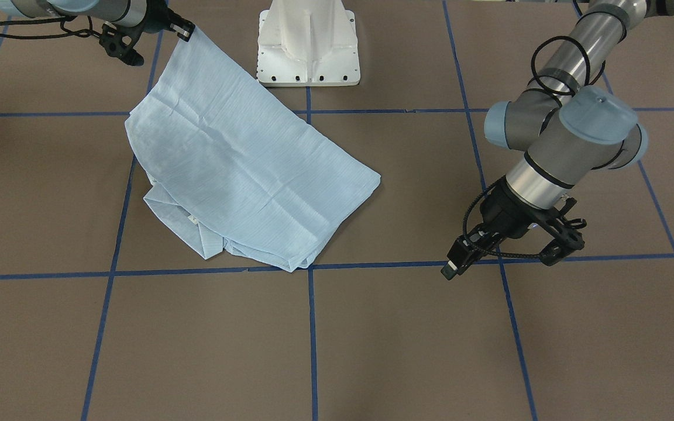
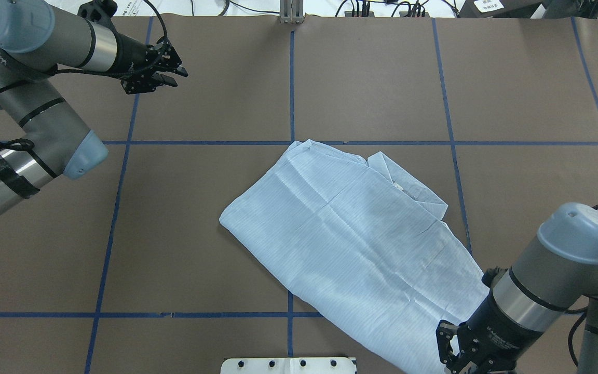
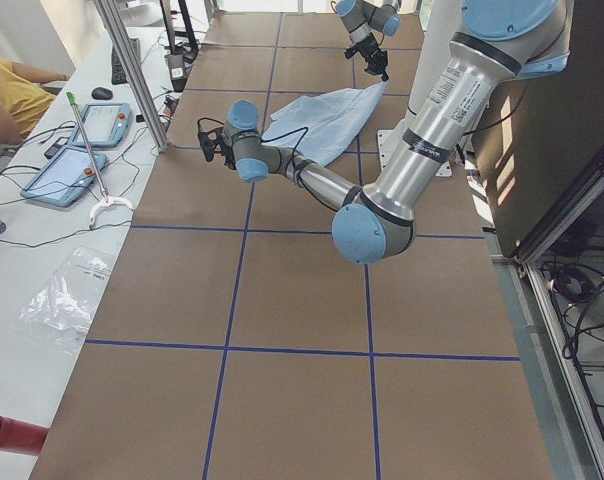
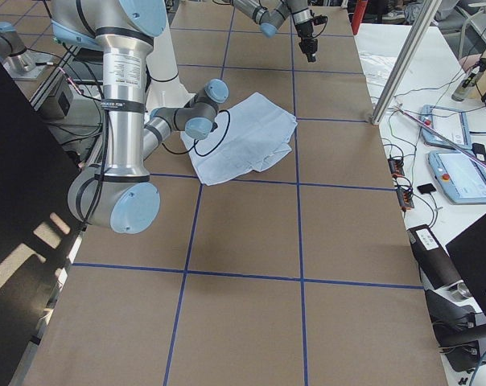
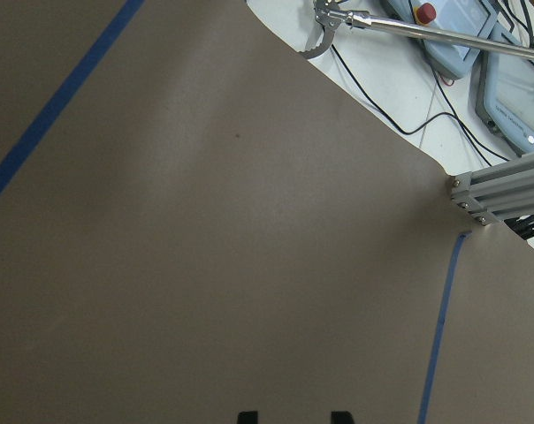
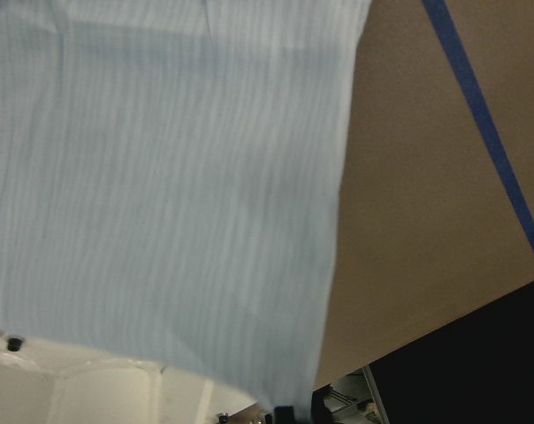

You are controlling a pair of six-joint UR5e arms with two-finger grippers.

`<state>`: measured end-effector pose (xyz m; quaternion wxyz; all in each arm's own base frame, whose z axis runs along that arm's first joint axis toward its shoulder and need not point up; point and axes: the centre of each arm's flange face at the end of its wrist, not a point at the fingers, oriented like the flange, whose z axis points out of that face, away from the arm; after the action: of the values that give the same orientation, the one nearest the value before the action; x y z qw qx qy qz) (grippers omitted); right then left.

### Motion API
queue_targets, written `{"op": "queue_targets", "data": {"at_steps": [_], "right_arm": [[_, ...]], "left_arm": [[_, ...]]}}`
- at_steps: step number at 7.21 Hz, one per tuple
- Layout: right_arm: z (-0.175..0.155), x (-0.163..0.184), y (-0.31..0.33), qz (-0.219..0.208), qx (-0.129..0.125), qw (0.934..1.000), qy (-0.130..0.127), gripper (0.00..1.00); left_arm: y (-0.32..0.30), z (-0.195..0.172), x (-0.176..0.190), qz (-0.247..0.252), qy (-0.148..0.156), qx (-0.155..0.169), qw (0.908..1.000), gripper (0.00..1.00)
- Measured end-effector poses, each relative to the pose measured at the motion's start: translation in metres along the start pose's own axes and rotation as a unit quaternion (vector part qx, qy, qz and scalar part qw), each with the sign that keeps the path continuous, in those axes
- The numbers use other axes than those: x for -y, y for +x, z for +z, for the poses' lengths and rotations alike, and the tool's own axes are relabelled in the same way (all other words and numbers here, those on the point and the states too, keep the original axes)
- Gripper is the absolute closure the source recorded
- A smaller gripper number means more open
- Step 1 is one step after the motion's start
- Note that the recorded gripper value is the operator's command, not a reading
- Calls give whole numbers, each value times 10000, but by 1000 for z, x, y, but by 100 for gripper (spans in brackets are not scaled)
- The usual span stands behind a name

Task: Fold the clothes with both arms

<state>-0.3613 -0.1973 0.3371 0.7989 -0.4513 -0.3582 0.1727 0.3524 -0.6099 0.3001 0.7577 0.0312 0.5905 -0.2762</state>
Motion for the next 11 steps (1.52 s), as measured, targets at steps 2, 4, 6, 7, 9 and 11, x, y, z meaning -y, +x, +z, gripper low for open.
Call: {"op": "queue_targets", "data": {"at_steps": [2, 4, 6, 7, 9, 11], "right_arm": [[5, 10, 9, 159, -121, 9998, 1, 0], [-46, 41, -4, 432, 501, 9973, 319, 0], [-116, 96, -52, 727, 1395, 9843, 806, 0], [-144, 118, -77, 776, 1758, 9748, 1130, 0], [-172, 138, -103, 474, 2247, 9512, 2064, 0], [-176, 145, -112, 162, 2290, 9415, 2468, 0]], "left_arm": [[11, -14, -35, -292, -239, 127, 9992, 54], [-11, -16, -84, -589, -516, 285, 9965, 50], [-28, 4, -131, -974, -599, 450, 9924, 45], [-35, 19, -158, -1084, -651, 547, 9905, 43], [-50, 49, -212, -1179, -715, 738, 9877, 43], [-63, 66, -238, -1201, -716, 945, 9857, 43]]}}
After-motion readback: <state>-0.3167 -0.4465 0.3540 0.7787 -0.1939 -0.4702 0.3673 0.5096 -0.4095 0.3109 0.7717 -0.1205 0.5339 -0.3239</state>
